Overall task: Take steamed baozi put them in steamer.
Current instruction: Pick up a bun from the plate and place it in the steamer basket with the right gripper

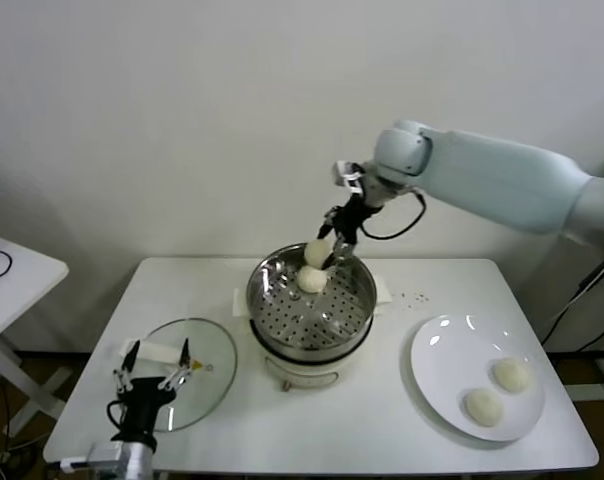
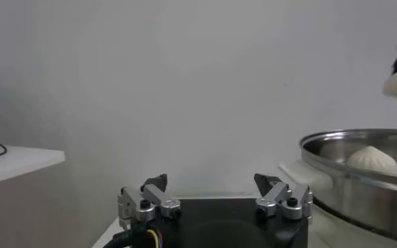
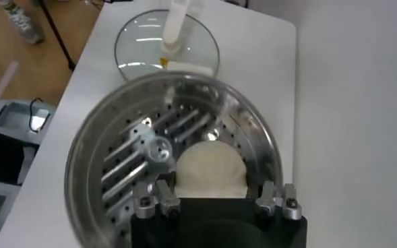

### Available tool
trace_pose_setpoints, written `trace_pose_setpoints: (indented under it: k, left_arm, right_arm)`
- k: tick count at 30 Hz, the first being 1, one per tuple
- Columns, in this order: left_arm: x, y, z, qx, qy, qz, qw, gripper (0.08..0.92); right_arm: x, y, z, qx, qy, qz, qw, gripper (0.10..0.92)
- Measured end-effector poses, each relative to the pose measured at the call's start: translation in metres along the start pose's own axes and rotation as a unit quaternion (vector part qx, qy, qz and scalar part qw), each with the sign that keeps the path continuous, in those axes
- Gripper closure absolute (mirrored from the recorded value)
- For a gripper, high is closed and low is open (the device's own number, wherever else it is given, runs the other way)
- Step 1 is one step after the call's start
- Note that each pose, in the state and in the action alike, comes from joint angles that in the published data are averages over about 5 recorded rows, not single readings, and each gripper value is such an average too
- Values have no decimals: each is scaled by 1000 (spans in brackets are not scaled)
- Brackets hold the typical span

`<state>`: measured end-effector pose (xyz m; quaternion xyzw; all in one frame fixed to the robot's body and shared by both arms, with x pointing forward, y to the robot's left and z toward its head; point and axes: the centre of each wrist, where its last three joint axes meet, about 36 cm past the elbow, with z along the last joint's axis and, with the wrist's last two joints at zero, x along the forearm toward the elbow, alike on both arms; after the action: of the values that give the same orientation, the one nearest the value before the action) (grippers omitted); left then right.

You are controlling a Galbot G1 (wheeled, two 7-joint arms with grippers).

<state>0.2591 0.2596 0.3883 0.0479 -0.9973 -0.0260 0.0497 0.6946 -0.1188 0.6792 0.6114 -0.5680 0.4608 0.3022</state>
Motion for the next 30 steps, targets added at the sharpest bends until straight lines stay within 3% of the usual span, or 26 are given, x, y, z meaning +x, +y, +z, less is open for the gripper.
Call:
trace_pose_setpoints:
  k: [12, 30]
  left_arm:
    - [1, 3, -1, 3, -1, -2, 1000, 177]
    - [1, 7, 2, 2, 4, -6, 1000, 177]
  right_arm:
    - [-67, 5, -17, 11, 5, -29, 1000, 335]
    - [-112, 7, -24, 22, 12, -39, 999, 335]
